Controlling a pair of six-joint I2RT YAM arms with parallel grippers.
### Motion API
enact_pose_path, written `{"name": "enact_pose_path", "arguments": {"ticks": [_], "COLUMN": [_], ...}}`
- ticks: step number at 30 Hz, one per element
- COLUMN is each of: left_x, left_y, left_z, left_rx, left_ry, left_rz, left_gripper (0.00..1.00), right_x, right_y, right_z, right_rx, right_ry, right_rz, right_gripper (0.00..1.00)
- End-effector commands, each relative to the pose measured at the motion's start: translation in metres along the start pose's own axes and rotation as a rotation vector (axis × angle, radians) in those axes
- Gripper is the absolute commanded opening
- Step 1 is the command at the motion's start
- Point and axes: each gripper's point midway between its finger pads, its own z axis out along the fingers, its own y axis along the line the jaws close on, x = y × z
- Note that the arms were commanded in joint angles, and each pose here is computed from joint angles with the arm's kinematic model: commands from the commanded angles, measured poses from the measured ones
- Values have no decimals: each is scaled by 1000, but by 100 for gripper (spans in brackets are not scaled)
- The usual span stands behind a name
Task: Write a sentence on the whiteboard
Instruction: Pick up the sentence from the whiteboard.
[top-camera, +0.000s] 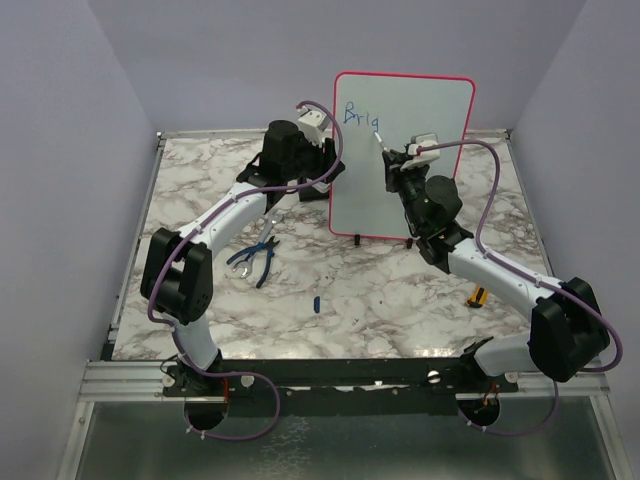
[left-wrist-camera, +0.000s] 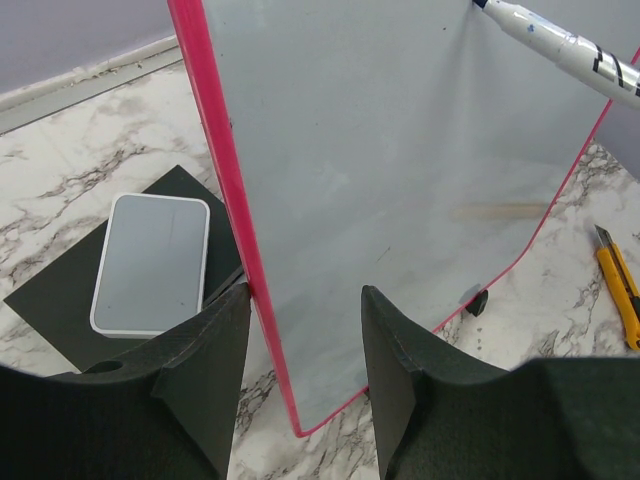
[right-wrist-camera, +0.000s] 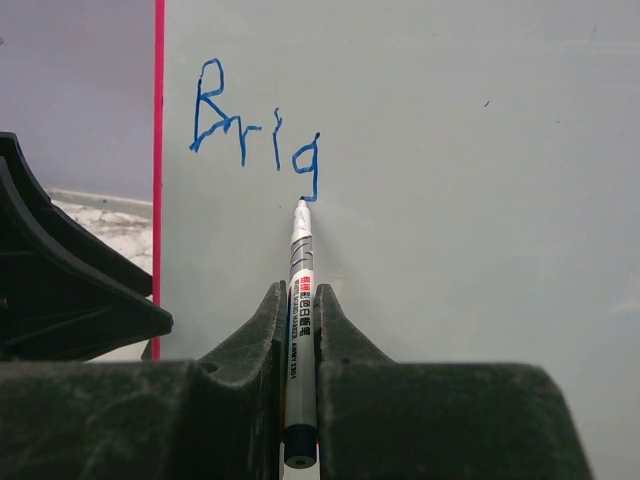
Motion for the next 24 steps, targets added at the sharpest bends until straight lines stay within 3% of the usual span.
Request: {"name": "enact_pose_path", "arguments": {"ticks": [1,13,24], "left_x": [-17,-15,-14], "left_y": [-11,-9,-9], "left_z": [-10,-9,-9], "left_rx": [30,16,18], "left_ry": [-31,-28,-27], "left_rz": [13,5,5], "left_gripper": [49,49,49], "right_x": [-8,-47,-67], "right_y": [4,-1,-14], "right_z": [5,-19,-4], "right_rx": [-21,-44,40], "right_ry": [-15,-121,-157], "right_rz": [7,38,-15], "right_gripper": [1,1,1]}}
